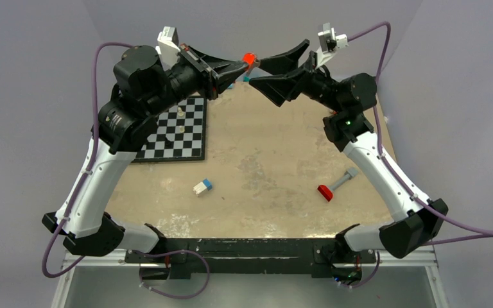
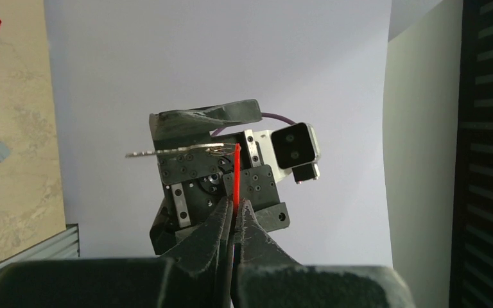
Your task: Remove the keys from the keyring
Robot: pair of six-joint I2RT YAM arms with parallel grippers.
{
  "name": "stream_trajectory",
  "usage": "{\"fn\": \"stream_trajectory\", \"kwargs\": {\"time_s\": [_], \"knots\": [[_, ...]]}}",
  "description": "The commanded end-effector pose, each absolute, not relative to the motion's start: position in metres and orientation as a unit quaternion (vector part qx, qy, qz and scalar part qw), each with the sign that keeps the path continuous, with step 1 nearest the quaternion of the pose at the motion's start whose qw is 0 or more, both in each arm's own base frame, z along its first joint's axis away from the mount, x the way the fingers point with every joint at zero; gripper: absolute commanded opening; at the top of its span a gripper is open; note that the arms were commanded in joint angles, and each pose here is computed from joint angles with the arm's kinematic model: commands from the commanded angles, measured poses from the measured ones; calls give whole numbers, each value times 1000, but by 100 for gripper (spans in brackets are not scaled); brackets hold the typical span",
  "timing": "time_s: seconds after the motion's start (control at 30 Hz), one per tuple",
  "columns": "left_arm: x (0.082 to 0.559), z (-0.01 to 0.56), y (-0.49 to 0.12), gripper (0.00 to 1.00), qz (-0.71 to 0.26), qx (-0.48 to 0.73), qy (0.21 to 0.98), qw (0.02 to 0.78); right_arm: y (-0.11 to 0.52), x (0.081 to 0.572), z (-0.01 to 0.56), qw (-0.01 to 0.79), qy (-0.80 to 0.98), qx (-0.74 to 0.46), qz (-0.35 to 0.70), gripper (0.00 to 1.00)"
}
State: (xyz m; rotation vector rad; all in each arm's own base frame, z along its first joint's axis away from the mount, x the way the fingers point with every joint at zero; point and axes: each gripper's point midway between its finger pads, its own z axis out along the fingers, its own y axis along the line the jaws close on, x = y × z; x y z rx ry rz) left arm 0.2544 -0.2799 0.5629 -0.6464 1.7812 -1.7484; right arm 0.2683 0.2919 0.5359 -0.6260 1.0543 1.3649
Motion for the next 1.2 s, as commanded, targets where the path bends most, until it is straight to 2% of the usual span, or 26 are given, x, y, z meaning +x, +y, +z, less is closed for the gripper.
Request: {"fn": "stream_trajectory", "kwargs": {"time_s": [0.0,0.43,0.67,1.17], "knots": [[243,592,-275,0,-687,-210,631,292,284,251,566,627,411,-281,599,75],[244,590,-279,0,-691,-208,632,283,281,256,585,636,396,-258,610,64],[244,591,-277,0,-696,-208,623,290,283,261,587,635,398,-251,613,55],[240,605,-271,0,-712,-198,600,307,282,261,577,631,404,-246,615,55]]}}
